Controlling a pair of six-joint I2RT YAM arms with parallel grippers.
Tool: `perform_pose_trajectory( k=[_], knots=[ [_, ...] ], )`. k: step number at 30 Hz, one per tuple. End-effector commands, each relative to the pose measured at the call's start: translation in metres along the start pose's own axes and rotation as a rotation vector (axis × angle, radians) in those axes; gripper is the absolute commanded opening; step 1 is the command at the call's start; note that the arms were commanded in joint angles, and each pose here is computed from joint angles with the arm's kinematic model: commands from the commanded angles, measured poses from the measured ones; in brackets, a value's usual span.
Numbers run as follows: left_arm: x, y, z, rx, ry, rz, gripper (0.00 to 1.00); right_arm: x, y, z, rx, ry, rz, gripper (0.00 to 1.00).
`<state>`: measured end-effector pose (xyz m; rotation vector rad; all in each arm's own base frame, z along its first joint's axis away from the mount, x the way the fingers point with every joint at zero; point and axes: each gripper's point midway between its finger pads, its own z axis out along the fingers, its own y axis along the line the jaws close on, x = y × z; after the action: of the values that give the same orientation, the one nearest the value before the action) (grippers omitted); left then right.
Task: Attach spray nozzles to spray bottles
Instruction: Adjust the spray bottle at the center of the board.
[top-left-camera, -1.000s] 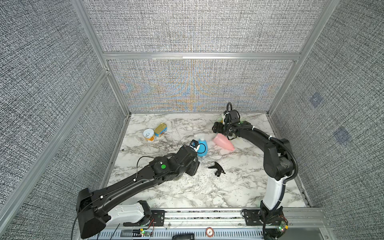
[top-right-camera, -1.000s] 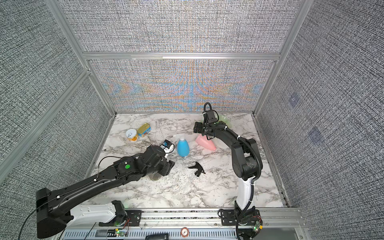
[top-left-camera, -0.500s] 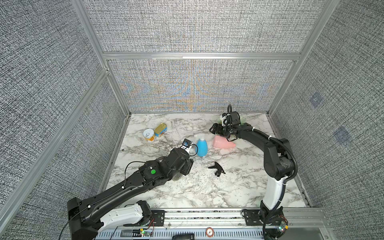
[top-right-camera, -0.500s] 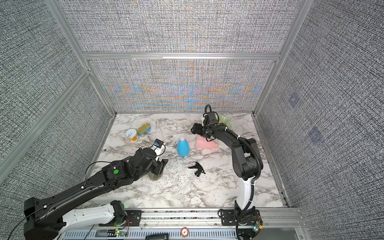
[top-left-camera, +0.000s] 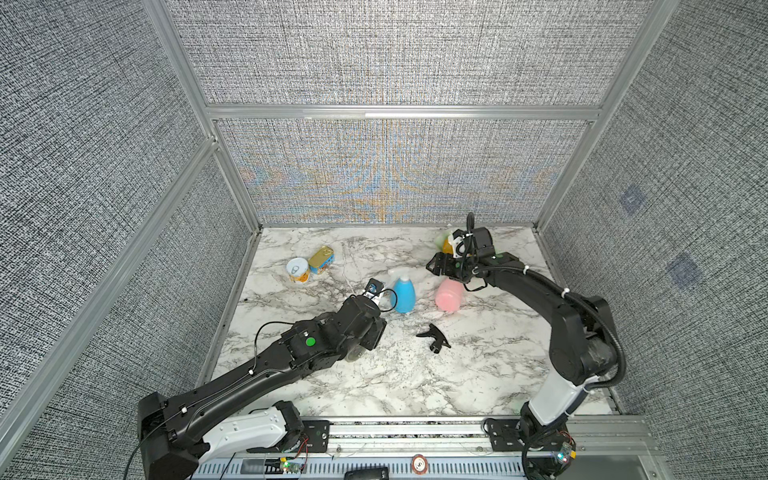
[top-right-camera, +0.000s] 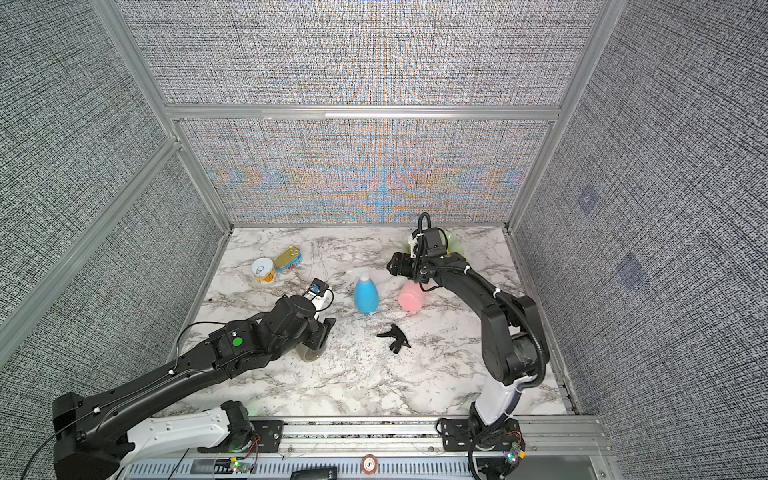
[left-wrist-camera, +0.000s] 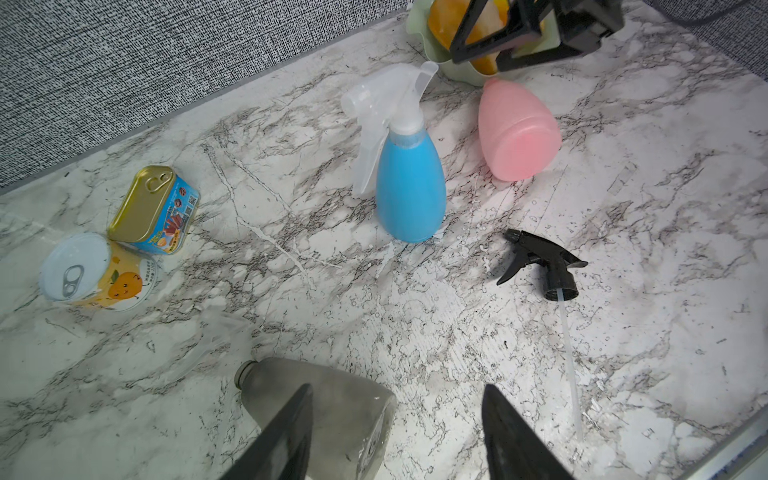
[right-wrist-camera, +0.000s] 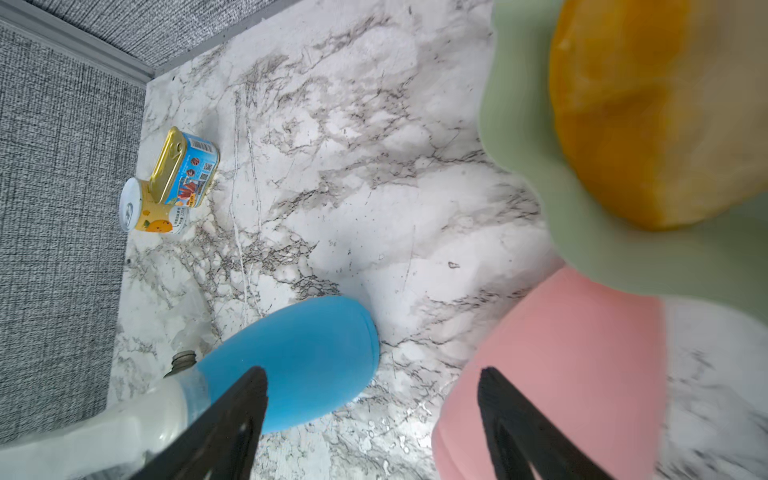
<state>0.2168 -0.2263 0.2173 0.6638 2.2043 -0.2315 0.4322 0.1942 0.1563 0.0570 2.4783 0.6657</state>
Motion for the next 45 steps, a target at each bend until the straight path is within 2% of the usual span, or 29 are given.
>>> perform_pose_trajectory(
  k=[1,4,8,13,16,24,31,34,38,42,45],
  knots=[
    [-0.010,0.000,0.000,-0.001,-0.029,0.011,0.65,0.001,-0.049,-0.018,0.282,0.000,-0.028,0.88],
    [-0.016,0.001,0.002,-0.002,-0.043,0.021,0.65,0.009,-0.076,-0.019,0.409,0.081,-0.086,0.92],
    [-0.022,0.000,0.004,0.004,-0.047,0.028,0.66,0.030,-0.098,-0.010,0.498,0.243,-0.164,0.93],
    [-0.027,-0.003,0.002,0.024,-0.060,0.021,0.65,0.044,-0.108,0.001,0.507,0.337,-0.202,0.93],
    [-0.026,-0.002,0.001,0.027,-0.066,0.023,0.66,0.049,-0.105,0.011,0.460,0.382,-0.213,0.93],
    [-0.025,-0.001,0.001,0.022,-0.066,0.034,0.66,0.054,-0.107,0.027,0.447,0.444,-0.214,0.92],
    [-0.042,-0.009,0.007,0.055,-0.091,0.086,0.66,0.070,-0.100,0.015,0.400,0.453,-0.180,0.79],
    [-0.058,-0.013,0.010,0.067,-0.112,0.120,0.66,0.079,-0.099,0.009,0.392,0.450,-0.152,0.77],
    [-0.074,-0.016,0.017,0.095,-0.130,0.132,0.66,0.097,-0.096,-0.007,0.395,0.460,-0.120,0.77],
    [-0.069,-0.015,0.025,0.123,-0.115,0.122,0.66,0.125,-0.100,-0.022,0.399,0.528,-0.124,0.80],
    [-0.065,-0.014,0.025,0.143,-0.119,0.106,0.66,0.126,-0.106,-0.026,0.421,0.552,-0.144,0.81]
  ],
)
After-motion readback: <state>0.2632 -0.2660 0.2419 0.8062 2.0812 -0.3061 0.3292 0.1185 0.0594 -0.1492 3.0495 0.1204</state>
